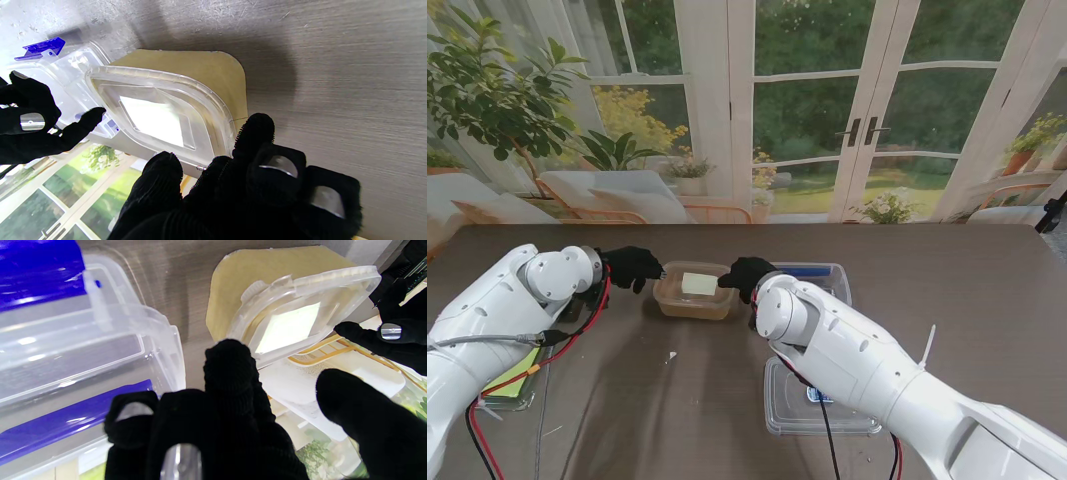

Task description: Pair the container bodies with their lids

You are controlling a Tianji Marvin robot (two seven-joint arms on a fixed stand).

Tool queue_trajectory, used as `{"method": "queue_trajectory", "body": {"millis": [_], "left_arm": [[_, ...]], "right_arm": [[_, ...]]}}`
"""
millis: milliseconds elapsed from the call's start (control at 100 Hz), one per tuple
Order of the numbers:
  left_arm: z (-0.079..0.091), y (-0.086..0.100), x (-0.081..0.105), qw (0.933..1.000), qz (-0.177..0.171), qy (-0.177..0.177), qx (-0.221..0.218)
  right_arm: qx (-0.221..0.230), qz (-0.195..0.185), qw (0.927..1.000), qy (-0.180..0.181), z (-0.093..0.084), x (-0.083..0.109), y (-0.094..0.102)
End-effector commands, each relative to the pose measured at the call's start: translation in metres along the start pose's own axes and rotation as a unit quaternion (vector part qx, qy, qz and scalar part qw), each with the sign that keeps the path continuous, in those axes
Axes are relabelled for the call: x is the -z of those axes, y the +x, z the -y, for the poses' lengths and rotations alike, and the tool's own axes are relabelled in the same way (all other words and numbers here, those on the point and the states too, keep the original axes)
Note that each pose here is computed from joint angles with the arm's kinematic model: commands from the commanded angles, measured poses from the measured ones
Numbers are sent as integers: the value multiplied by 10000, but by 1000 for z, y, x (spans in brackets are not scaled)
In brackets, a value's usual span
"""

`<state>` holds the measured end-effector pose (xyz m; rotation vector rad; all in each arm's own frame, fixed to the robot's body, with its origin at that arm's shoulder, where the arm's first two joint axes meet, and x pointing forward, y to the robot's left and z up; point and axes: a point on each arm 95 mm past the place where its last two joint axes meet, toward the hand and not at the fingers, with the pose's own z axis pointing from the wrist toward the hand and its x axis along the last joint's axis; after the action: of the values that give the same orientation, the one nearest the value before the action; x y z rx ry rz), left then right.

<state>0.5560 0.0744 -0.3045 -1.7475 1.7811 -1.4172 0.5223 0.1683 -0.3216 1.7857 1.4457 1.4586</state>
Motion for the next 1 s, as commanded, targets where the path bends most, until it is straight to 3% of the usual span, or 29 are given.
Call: {"method": "queue_trajectory", "body": {"millis": [0, 990], "left_arm": [[-2, 2, -3, 9999, -27, -101, 38], [-10, 6, -1, 9995, 79, -293, 113]], "right_arm": [[-3, -19, 9999, 119, 5, 3, 1], [-58, 211, 9991, 353, 17, 1, -15]]}}
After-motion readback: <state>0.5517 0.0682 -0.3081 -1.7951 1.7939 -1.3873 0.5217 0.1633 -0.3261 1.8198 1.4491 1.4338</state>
